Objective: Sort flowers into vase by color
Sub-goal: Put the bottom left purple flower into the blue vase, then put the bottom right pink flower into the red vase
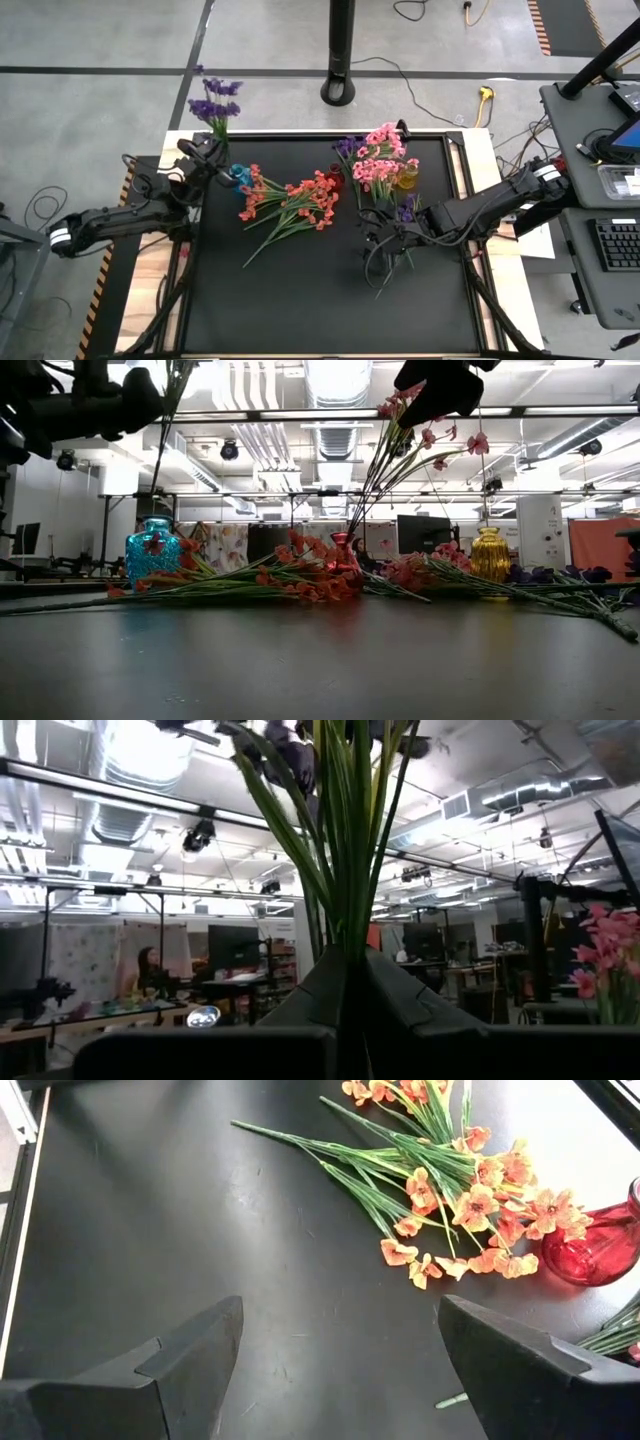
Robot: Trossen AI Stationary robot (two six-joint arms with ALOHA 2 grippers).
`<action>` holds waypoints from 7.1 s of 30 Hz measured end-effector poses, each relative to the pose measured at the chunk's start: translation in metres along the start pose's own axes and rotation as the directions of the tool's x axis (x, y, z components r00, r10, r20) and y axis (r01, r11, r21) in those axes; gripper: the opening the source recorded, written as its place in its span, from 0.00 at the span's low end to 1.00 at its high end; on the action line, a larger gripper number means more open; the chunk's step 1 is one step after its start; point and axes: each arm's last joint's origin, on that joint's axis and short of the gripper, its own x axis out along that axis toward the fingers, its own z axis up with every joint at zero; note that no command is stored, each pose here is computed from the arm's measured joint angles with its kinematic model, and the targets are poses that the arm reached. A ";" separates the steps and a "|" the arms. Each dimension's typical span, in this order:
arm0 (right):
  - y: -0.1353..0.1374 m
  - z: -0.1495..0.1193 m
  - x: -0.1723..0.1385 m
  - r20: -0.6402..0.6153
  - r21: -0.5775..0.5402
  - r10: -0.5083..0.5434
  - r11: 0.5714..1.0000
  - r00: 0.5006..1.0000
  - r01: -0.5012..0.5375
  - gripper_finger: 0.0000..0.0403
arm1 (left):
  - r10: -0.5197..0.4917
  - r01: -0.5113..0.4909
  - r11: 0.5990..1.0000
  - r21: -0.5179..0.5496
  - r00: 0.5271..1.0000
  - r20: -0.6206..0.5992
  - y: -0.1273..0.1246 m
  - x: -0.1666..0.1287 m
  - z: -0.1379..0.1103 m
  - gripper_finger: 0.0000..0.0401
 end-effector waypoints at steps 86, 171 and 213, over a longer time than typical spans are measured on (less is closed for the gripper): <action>0.001 0.001 0.000 0.005 0.015 0.016 1.000 1.000 -0.016 0.81 | 0.011 -0.061 0.979 -0.194 0.967 -0.253 -0.009 -0.013 -0.037 0.71; -0.082 -0.076 0.069 -0.519 0.391 -0.409 0.667 0.750 0.634 0.81 | -0.549 0.213 0.836 -0.506 0.345 -0.761 -0.122 -0.072 0.039 0.64; -0.104 -0.068 0.089 -0.555 0.360 -0.431 0.647 0.712 0.672 0.04 | -0.388 0.124 0.918 -0.376 0.471 -0.792 -0.158 -0.081 0.013 0.64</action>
